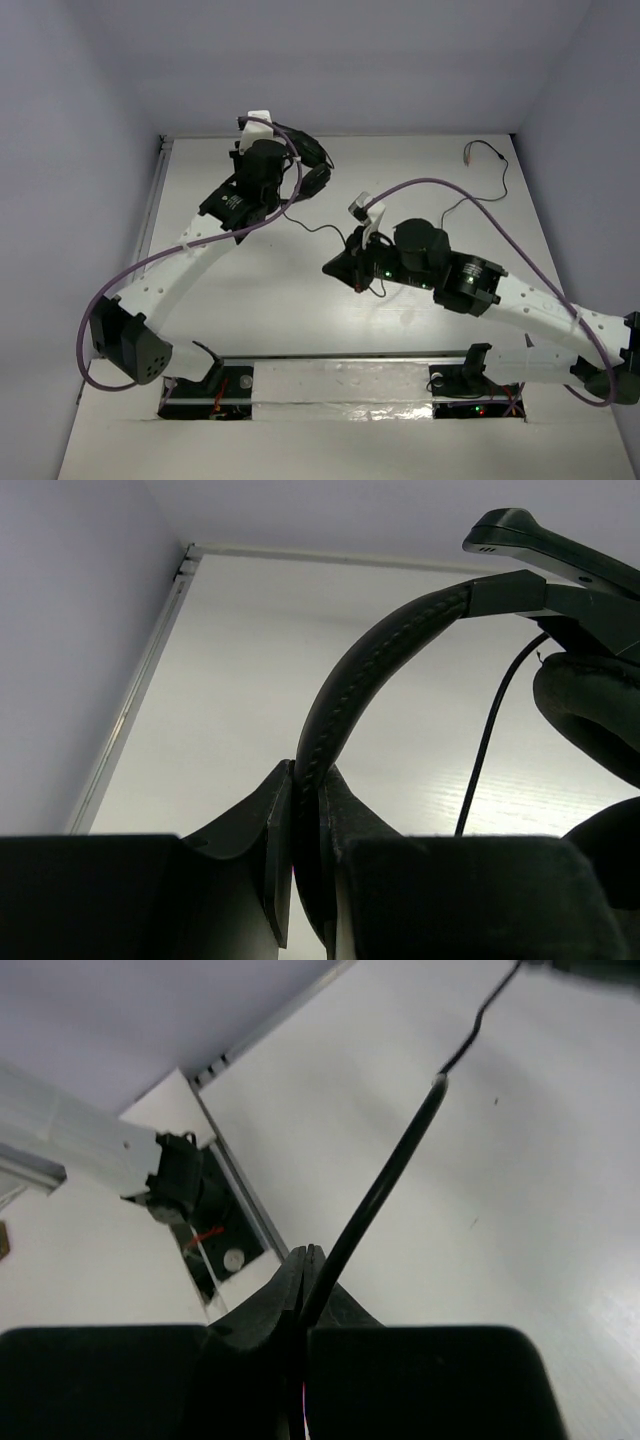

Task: Wrap the headphones

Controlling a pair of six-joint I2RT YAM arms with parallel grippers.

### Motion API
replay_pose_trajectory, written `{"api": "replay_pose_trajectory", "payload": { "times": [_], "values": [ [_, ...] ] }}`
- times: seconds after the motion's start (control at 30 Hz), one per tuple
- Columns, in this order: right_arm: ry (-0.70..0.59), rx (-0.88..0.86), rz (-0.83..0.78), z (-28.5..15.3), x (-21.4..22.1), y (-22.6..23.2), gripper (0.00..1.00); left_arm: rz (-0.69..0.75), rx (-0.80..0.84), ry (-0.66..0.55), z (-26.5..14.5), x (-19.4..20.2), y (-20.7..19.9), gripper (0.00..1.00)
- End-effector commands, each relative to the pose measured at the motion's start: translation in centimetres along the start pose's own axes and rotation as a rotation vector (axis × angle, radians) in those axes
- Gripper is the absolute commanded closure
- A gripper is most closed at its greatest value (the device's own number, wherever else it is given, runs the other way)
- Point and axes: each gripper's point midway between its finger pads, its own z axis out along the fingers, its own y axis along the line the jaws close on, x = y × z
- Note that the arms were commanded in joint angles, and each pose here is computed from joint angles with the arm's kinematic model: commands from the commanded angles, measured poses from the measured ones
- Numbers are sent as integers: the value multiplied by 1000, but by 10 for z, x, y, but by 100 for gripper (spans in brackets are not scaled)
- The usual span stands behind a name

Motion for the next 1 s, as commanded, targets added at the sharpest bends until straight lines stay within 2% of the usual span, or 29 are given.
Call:
{"api": "replay_pose_trajectory", "payload": {
  "times": [0.0,0.23,0.4,0.6,0.67,0.77,0.9,0.97],
  "values": [
    [-71,52,-80,-15,-41,3,100,7,15,5,1,10,-12,100],
    [-60,185,-144,1,-60,-17,100,83,93,60,-6,28,-42,100],
    [-137,398,-192,-3,-84,-51,100,162,211,97,-29,53,-59,100],
    [-228,535,-214,-5,-105,-84,100,146,310,154,-48,79,-58,100],
    [-234,545,-213,-7,-106,-85,100,155,282,159,-48,85,-50,100],
    [-268,510,-191,-20,-112,-77,100,148,145,156,-40,81,-23,100],
    [-234,363,-159,-20,-91,-56,100,33,215,125,-43,56,-25,100],
    [-165,333,-144,-13,-68,-56,100,-11,233,86,-48,33,-26,100]
  ]
}}
